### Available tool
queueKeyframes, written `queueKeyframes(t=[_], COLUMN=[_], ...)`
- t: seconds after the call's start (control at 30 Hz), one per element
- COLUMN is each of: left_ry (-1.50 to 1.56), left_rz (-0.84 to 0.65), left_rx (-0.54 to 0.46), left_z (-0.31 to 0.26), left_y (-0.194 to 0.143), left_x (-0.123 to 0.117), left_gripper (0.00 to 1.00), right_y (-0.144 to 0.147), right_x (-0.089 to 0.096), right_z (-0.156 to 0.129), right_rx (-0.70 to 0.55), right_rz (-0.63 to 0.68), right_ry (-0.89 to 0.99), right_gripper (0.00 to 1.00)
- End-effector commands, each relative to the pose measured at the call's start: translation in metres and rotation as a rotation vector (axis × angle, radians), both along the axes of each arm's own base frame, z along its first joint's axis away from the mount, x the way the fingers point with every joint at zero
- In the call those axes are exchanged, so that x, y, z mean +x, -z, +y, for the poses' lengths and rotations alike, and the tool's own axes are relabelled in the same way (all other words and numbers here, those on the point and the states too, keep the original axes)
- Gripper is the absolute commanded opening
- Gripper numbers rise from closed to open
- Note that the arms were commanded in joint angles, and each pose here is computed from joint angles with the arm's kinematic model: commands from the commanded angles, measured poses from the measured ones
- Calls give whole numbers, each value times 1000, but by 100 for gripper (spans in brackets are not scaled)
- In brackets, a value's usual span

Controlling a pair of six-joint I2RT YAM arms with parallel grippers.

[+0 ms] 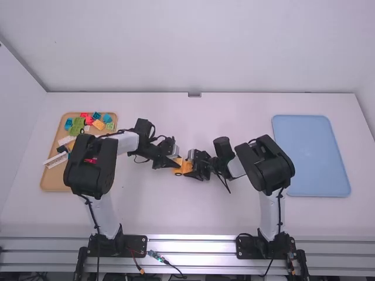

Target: Assemble lego blocks to make yellow taxi

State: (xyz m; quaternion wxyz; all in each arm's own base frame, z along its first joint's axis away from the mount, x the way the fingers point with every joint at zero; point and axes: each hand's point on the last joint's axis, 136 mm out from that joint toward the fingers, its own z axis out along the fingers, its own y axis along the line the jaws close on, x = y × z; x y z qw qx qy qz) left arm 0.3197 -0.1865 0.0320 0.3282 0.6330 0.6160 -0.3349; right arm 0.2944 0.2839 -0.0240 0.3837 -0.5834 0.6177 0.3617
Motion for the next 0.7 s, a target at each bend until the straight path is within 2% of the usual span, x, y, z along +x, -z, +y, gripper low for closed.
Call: queueKeyframes(t=[0.0, 0.67], left_ry=[-81, -161], left_rz=[59, 44], left_rx=[61, 66], left_z=[0, -1], left_y=[2, 7], left_x=[-3, -1], left_gripper=[2, 2], right_y=[11, 5], right_x=[4, -7], right_z=[-3, -2], right_rx=[-38, 13], right_rz=[3, -3], right_ry=[18, -18], right_gripper=[55, 50])
